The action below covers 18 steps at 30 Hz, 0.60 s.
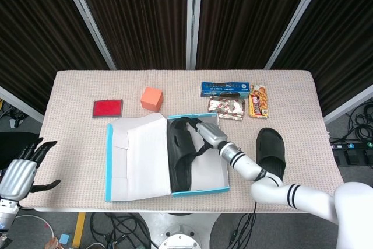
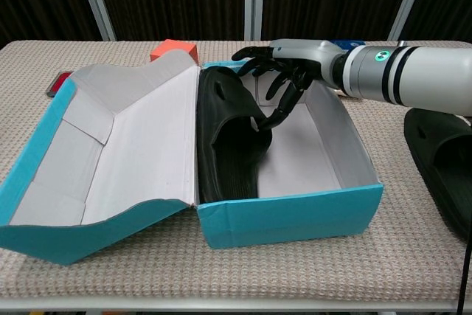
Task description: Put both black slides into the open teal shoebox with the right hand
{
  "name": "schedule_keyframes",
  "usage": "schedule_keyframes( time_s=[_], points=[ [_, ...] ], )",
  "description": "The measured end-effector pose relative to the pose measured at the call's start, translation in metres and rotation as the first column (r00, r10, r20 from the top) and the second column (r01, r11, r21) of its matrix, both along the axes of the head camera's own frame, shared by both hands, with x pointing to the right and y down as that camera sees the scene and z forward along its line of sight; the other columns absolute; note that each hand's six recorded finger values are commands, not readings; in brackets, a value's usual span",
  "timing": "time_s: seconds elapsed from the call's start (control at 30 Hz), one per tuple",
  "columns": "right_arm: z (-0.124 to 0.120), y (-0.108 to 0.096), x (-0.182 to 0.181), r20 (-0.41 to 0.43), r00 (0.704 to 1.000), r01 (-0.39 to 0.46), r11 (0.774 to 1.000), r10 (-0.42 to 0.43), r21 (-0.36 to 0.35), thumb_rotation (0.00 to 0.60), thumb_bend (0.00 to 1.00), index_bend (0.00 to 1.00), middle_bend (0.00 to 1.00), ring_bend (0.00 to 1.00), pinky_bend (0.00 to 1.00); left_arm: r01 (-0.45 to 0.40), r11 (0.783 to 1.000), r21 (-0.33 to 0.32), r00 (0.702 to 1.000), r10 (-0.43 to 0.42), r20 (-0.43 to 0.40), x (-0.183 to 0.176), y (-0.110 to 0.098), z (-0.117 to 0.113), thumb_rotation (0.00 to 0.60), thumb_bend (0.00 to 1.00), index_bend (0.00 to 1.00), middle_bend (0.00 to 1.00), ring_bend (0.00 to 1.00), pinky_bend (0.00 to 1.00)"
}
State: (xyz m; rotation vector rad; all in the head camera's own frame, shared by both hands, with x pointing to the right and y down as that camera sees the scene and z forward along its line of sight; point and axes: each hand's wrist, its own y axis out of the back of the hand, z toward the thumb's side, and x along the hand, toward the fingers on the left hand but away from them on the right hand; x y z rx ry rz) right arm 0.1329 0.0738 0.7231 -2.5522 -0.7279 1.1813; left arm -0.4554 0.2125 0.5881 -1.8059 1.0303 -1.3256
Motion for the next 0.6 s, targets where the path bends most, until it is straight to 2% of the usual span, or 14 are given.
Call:
schedule_keyframes(
  time_s=[0.13, 0.37, 0.47, 0.6],
  points=[
    [-0.013, -0.002, 0.006, 0.007, 1.0, 0.002, 1.0, -0.001, -0.016, 0.6, 0.0, 0.0, 0.08, 0.0, 0.25, -0.005, 1.0, 0.002, 1.0, 0.005, -0.004, 0.003, -0.002, -0.001, 0.6, 0.0, 0.11, 0.15, 0.01, 0.08],
    [-0.049, -0.011, 0.035, -0.042, 0.999, 0.033, 0.999, -0.034, -0.03, 0.6, 0.0, 0.0, 0.08, 0.0, 0.25, -0.016, 1.0, 0.006, 1.0, 0.016, -0.008, 0.011, -0.005, 0.0, 0.6, 0.0, 0.11, 0.15, 0.01, 0.08],
    [-0.071, -0.02, 0.051, -0.072, 0.997, 0.034, 0.999, -0.034, -0.002, 0.6, 0.0, 0.0, 0.08, 0.0, 0.25, -0.018, 1.0, 0.007, 1.0, 0.018, -0.009, 0.014, -0.006, 0.0, 0.6, 0.0, 0.11, 0.15, 0.01, 0.08],
    [-0.099, -0.036, 0.078, -0.169, 0.985, 0.05, 0.995, -0.035, 0.089, 0.6, 0.0, 0.0, 0.08, 0.0, 0.25, -0.017, 1.0, 0.007, 1.0, 0.017, -0.011, 0.015, -0.008, 0.0, 0.6, 0.0, 0.11, 0.15, 0.01, 0.08]
  ],
)
